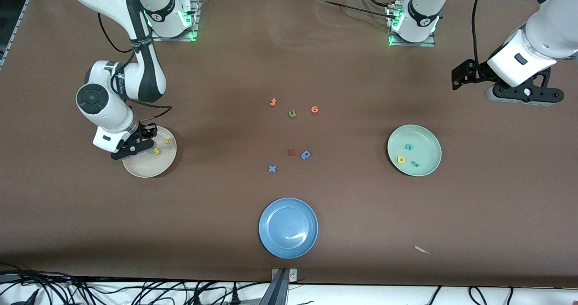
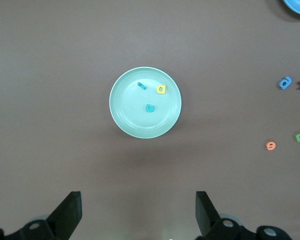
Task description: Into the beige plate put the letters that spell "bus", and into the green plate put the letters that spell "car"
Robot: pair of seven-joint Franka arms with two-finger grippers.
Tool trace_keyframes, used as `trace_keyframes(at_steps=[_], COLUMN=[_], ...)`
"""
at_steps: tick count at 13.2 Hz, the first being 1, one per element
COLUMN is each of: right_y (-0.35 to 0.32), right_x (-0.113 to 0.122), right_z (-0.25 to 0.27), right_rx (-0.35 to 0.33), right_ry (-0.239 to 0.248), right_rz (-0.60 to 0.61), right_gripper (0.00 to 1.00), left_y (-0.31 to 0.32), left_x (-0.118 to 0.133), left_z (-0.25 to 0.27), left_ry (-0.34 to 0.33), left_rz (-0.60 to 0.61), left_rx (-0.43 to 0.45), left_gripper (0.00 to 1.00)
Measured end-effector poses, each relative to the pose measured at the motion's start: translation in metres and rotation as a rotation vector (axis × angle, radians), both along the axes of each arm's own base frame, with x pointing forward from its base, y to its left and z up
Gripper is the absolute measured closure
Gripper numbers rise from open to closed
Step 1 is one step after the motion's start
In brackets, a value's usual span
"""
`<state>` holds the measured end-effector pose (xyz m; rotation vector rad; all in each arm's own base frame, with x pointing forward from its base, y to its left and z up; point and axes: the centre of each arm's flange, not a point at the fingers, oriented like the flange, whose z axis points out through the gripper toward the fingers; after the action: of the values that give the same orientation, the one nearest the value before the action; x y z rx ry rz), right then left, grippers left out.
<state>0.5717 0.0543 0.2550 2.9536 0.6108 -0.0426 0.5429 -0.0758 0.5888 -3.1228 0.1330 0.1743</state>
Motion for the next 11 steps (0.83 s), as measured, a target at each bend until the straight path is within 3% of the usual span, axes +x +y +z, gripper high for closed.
trace_keyframes(at_steps=[4,7,11], right_y=[0.029,0.074,0.124], right_x=[0.012,0.021,0.012], right_z=[0.021,0.051,0.058], right_rx=[0.084,0.093,0.083], right_ry=[0.053,0.074,0.069], right_rz=[-0.134,-0.268,-0.368], right_gripper=[0.01,0.00,0.00], left_y=[0.007,0.018,0.060], left_x=[0.001,0.002,0.005], left_z=[0.000,0.000,0.000], left_ry=[0.000,0.001,0.001], left_rz=[0.009,-0.028,-0.067], left_rx=[-0.001,-0.007,-0.026], left_gripper=[0.00,0.00,0.00])
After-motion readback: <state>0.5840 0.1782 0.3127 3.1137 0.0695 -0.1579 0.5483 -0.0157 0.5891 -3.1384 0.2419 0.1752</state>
